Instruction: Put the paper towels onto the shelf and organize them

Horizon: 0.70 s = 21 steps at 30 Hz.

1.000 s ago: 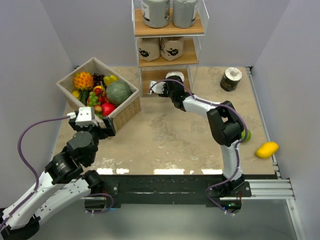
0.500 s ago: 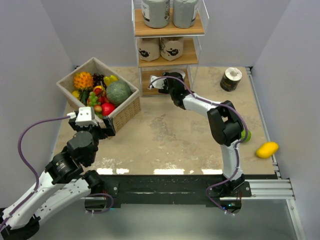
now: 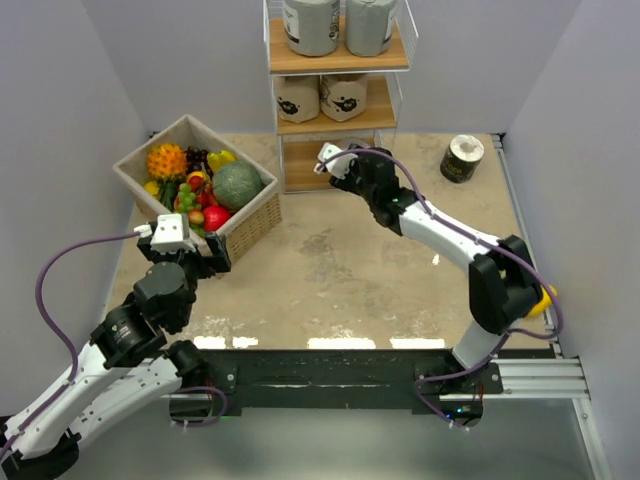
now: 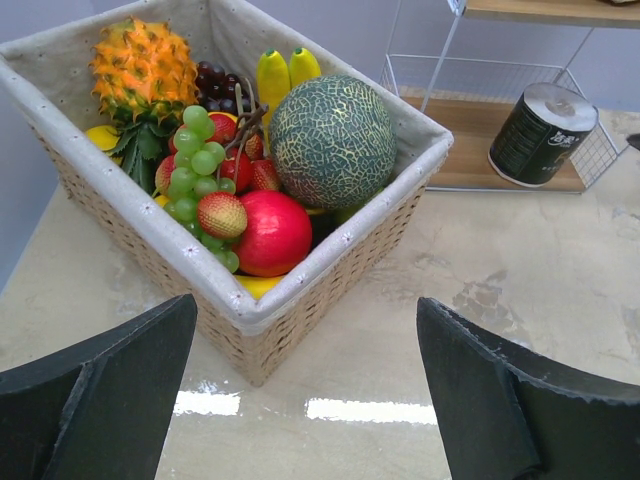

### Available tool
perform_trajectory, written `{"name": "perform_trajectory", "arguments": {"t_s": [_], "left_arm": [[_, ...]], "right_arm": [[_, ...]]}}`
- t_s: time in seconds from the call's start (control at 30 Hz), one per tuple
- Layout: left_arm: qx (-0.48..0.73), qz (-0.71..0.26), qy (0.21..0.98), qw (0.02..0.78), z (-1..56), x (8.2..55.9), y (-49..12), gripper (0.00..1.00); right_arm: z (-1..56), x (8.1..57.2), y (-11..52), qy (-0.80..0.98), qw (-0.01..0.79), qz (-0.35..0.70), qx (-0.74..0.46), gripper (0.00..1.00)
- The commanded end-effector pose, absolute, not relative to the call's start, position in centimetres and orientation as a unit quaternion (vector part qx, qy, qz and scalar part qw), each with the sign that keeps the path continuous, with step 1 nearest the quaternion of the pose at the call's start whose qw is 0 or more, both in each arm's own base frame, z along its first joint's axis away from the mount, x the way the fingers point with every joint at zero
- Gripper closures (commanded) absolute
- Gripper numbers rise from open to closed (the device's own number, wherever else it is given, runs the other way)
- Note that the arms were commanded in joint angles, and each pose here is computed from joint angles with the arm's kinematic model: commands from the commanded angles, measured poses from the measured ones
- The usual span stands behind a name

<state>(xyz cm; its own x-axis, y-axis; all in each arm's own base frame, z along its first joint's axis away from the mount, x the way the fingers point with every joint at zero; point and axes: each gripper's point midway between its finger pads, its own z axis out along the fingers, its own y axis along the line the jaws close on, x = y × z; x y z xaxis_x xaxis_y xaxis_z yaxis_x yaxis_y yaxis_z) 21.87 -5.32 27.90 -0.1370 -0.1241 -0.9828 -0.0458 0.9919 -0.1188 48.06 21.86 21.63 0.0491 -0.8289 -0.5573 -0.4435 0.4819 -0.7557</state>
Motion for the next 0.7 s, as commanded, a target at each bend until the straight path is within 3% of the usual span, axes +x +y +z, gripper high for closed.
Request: {"name": "perform_trajectory", "arguments": {"t_s": [0.0,0.17,0.37,0.6,0.67], "left_arm": [[-0.071,-0.036,0.743,0.665,28.9,21.8,-5.0,0.03],[-0.066,-0.037,0.743,0.665,28.9,21.9,-5.3,0.03],[-0.066,-0.038,0.743,0.665,28.9,21.9,-5.3,0.03],[-0.069,-0.034,0.741,0.668,29.0,21.9,-5.0,0.03],[-0.066,-0.031,0.742,0.667,28.9,22.0,-5.1,0.03]], "right_arm": [[24.5,44.7,19.9,0.717,0.598,-0.11,-0.342,0.37],[26.4,43.0,14.8,0.762,0.604,-0.093,-0.217,0.34],[27.9,45.2,3.9,0.792,0.595,-0.136,-0.038,0.32],[28.5,48.6,-4.7,0.794,0.56,-0.17,0.168,0.25],[26.0,50.6,-6.4,0.806,0.526,-0.169,0.211,0.25]]}}
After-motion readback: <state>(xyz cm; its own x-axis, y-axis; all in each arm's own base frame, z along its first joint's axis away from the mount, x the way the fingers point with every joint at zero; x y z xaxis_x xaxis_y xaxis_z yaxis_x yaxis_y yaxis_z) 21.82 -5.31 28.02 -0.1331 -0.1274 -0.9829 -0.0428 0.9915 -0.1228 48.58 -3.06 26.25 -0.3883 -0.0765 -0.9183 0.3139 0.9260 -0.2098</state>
